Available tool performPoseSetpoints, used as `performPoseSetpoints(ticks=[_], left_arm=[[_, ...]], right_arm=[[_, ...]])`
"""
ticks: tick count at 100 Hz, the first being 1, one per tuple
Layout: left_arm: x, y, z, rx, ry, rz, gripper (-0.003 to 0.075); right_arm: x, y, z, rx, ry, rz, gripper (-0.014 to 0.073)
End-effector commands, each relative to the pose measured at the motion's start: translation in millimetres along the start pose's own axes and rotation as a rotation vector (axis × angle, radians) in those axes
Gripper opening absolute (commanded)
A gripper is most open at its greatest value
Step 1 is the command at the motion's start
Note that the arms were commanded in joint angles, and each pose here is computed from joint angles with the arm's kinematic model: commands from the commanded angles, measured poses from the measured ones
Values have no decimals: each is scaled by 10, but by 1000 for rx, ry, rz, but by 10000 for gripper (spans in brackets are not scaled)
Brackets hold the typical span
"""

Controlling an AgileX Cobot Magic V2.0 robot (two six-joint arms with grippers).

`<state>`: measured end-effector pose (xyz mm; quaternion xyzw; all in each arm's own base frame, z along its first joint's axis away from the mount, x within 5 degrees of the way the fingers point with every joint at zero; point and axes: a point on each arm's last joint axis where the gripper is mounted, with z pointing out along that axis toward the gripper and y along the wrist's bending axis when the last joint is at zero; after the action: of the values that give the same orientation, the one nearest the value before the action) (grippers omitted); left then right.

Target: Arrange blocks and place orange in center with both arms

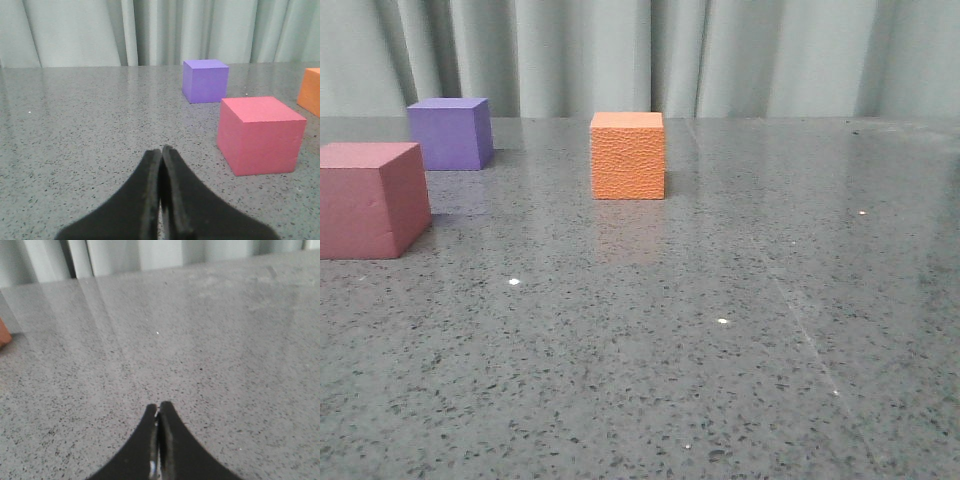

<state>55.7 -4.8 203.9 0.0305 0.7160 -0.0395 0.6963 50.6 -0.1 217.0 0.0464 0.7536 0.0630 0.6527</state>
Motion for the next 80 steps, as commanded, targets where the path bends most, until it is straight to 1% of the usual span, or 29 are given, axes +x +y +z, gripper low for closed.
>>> performPoseSetpoints(ticks=[1,17,21,33,80], left_arm=[[85,-11,0,14,-67,-5,-19],[85,-11,0,14,-67,-5,-19],[85,-11,0,14,-67,-5,-19],[85,-11,0,14,-67,-5,-19],[85,-11,0,14,-67,-5,-19]], right_arm=[[-73,30,-20,-41,-158,-18,-120],[103,21,51,-67,-205,-19,-120],[110,18,52,-63,-192,-19,-120],[92,22,48,-68,-209,-19,-120],[92,22,48,-67,-208,-19,-120]])
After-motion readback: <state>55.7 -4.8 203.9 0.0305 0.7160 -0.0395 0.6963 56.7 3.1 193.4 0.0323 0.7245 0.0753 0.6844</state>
